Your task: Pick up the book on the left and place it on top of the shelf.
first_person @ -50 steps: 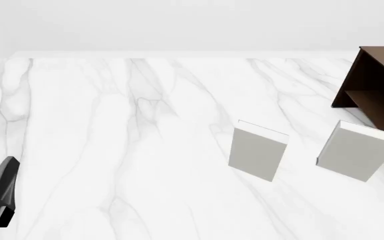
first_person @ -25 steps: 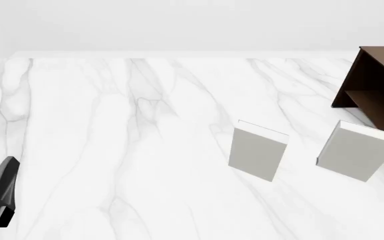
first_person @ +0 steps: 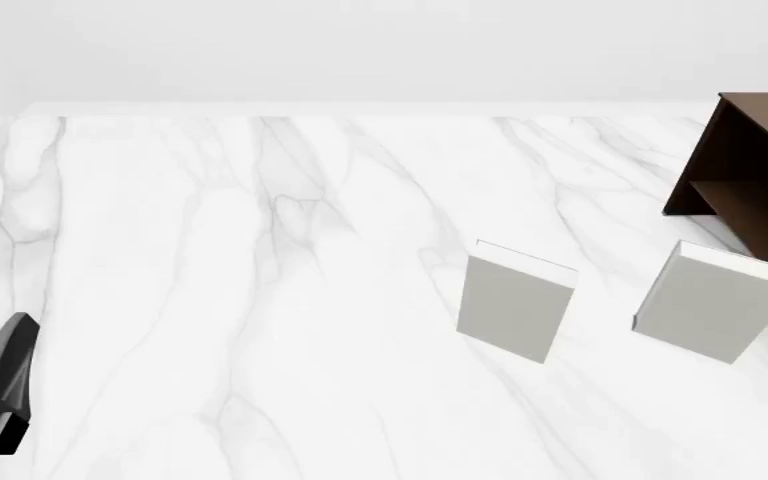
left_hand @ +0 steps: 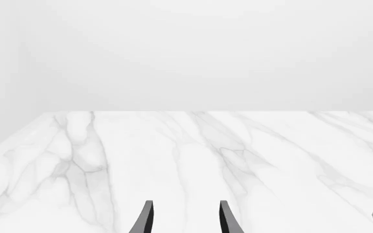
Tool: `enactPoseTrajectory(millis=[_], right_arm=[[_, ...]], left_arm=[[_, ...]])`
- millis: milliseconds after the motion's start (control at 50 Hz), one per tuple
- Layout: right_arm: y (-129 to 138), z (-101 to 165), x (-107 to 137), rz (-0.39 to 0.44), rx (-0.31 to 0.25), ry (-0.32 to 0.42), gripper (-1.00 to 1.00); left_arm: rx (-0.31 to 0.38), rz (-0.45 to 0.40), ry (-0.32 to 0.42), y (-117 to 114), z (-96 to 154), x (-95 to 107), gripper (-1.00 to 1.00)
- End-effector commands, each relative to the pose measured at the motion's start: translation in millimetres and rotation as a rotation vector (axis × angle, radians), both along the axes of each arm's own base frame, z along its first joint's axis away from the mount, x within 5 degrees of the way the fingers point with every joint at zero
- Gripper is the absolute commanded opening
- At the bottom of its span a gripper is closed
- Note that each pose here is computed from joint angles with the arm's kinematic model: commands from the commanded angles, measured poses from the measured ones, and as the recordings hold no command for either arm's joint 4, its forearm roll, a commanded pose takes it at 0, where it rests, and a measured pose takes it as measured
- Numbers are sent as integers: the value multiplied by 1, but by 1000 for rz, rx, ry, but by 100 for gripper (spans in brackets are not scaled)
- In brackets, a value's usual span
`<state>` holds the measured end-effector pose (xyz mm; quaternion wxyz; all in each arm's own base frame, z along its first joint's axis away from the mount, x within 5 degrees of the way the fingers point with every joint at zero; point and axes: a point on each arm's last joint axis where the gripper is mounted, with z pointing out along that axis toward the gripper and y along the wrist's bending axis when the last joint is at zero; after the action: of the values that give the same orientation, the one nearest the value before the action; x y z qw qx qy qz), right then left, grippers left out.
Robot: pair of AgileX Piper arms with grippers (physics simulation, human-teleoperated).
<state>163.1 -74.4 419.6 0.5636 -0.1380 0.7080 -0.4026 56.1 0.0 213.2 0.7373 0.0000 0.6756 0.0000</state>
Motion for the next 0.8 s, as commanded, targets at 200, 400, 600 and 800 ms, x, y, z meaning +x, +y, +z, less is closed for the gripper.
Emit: enactPoseTrajectory(millis=[200, 400, 600, 800], right_arm=[[-16, 10, 5, -65, -10, -22, -100], [-24, 7, 12, -85, -11, -16, -100], [-35, -2, 23, -105, -5, -6, -100], [-47, -7, 32, -128, -1, -2, -100]], left_arm=[[0, 0, 0, 0, 0, 0, 100], [0, 0, 0, 0, 0, 0, 100], [0, 0, 0, 0, 0, 0, 100], [0, 0, 0, 0, 0, 0, 100]])
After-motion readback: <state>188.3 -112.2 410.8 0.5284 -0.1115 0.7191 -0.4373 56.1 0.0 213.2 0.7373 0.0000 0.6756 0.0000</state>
